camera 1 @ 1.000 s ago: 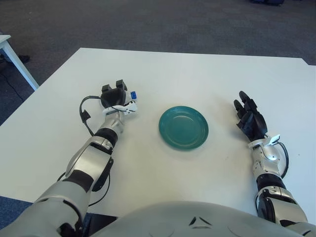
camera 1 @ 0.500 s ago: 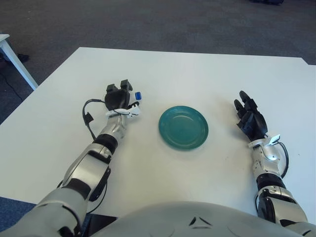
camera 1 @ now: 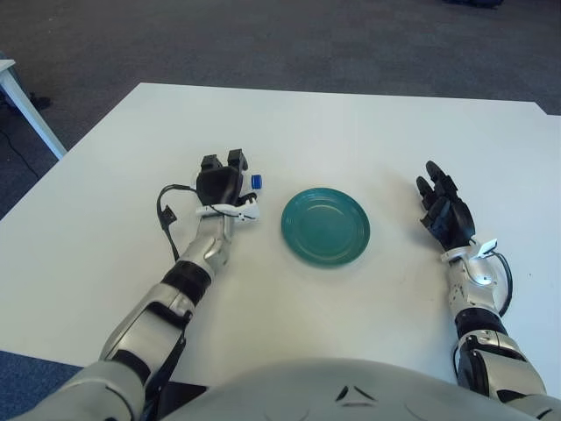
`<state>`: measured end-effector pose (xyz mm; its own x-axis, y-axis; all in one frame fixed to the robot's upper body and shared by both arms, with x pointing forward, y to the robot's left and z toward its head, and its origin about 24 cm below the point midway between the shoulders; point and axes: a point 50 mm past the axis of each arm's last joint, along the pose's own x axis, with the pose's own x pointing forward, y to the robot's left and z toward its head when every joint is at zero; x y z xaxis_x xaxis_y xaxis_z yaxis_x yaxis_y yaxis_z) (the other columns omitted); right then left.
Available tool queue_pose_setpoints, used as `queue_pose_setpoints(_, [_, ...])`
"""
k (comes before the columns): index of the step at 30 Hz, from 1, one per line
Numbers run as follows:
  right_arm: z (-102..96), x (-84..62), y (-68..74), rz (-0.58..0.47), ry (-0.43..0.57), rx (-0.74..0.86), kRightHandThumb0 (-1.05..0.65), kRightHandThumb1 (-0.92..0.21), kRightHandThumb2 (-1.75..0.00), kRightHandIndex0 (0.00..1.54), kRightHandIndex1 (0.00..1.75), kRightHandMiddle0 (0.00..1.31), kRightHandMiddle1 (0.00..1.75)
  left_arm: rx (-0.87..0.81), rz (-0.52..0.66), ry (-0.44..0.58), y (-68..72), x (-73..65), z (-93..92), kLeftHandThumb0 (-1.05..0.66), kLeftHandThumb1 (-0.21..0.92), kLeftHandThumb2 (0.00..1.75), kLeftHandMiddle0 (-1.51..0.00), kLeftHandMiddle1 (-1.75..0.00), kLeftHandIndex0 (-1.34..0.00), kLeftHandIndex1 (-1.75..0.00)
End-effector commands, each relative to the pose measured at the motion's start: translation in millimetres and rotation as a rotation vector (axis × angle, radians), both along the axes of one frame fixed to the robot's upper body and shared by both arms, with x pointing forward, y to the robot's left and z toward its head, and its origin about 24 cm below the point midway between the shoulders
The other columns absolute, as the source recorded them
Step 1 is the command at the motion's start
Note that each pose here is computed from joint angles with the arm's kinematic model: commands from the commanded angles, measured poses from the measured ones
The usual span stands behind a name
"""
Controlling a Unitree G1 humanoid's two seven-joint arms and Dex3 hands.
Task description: Put the bottle into the plate.
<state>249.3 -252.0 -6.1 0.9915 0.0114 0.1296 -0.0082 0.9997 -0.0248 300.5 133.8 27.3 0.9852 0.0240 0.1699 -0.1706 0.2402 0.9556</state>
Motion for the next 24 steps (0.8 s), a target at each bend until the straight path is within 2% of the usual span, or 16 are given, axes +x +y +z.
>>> queue_pose_setpoints(1, [-27.7, -19.9, 12.6, -0.019, 0.091, 0.065, -1.03, -0.92, -1.13, 0.08, 0.0, 0.0, 0.19, 0.027, -0.014, -0.011, -5.3, -5.9, 8.2, 0.0, 0.15, 1.51, -0.73, -1.74, -0.5, -1.75])
queue_pose_setpoints(9, [-28.3, -20.0, 14.7, -0.018, 0.092, 0.065, -1.03, -0.92, -1.13, 0.08, 0.0, 0.0, 0.19, 0.06, -0.029, -0.028, -9.4, -13.0, 16.1, 0.0, 0.09, 1.58, -0.78, -1.75, -0.54, -1.75])
queue_pose_setpoints(18, [-29.5, -20.4, 18.9, -0.017, 0.092, 0.065, -1.03, -0.92, -1.13, 0.08, 0.0, 0.0, 0.19, 0.102, -0.068, -0.093, -14.0, -21.2, 24.9, 0.0, 0.08, 1.59, -0.79, -1.75, -0.55, -1.75])
queue_pose_setpoints(24, [-30.6, -20.7, 23.0, -0.016, 0.092, 0.065, -1.03, -0.92, -1.13, 0.08, 0.0, 0.0, 0.19, 0.128, -0.1, -0.158, -17.2, -26.6, 36.3, 0.0, 0.04, 1.63, -0.82, -1.75, -0.61, -1.71])
